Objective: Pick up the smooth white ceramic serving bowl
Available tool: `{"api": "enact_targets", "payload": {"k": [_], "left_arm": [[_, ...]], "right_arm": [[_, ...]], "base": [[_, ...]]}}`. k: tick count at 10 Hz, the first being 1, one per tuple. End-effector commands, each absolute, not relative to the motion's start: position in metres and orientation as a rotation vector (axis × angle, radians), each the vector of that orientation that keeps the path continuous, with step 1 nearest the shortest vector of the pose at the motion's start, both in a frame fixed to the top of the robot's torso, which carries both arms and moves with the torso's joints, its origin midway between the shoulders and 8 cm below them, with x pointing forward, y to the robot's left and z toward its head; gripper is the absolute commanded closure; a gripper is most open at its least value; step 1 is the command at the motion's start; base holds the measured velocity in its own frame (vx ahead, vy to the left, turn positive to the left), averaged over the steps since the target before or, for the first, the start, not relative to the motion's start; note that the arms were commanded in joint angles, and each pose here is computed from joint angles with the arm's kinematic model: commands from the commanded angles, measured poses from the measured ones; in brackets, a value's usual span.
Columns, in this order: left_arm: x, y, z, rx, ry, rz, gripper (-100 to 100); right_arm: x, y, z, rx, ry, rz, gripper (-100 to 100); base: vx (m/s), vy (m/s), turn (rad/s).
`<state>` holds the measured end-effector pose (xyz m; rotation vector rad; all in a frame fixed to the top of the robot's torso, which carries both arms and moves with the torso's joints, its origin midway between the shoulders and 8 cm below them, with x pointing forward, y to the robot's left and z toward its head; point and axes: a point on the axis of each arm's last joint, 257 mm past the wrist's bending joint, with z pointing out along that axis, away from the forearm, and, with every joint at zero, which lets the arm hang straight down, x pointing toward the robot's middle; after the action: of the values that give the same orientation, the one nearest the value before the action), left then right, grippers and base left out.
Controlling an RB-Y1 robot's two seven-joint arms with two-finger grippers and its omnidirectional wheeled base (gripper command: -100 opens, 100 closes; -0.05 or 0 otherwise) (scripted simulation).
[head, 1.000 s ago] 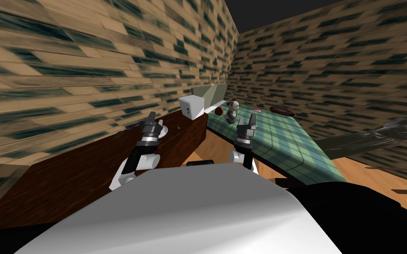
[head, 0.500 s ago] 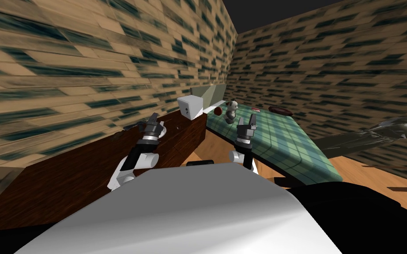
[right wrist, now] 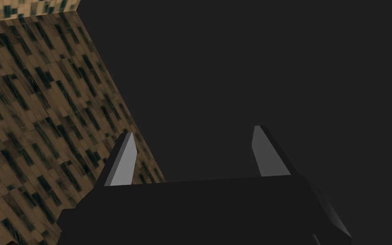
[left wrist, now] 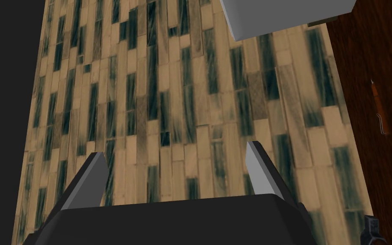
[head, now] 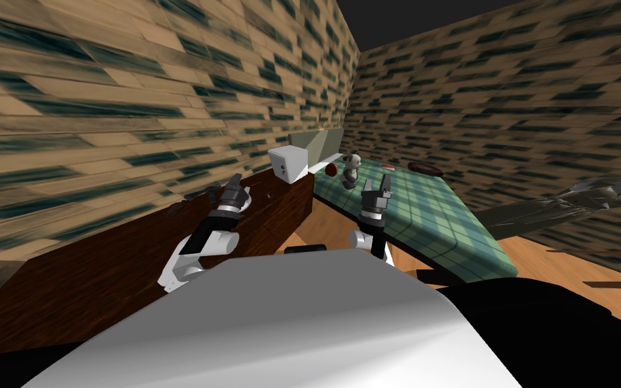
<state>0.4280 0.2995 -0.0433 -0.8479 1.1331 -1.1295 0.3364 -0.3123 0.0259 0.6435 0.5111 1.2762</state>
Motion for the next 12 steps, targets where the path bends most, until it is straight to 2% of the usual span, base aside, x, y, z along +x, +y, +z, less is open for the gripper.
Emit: {"api": "enact_targets", "payload": {"k": [1, 12], "left_arm": [[0.43, 0.302, -0.051, -0.875, 1.157, -1.114, -100], [0.447, 0.337, -0.091, -1.089, 1.294, -1.017, -100]], "right_arm": [[0.336, -0.312, 0.026, 0.643, 0.511, 1.276, 0], [0.336, -0.312, 0.026, 0.643, 0.511, 1.276, 0]], "base": [[0.004, -0.012, 0.006], [0.011, -0.017, -0.008]]}}
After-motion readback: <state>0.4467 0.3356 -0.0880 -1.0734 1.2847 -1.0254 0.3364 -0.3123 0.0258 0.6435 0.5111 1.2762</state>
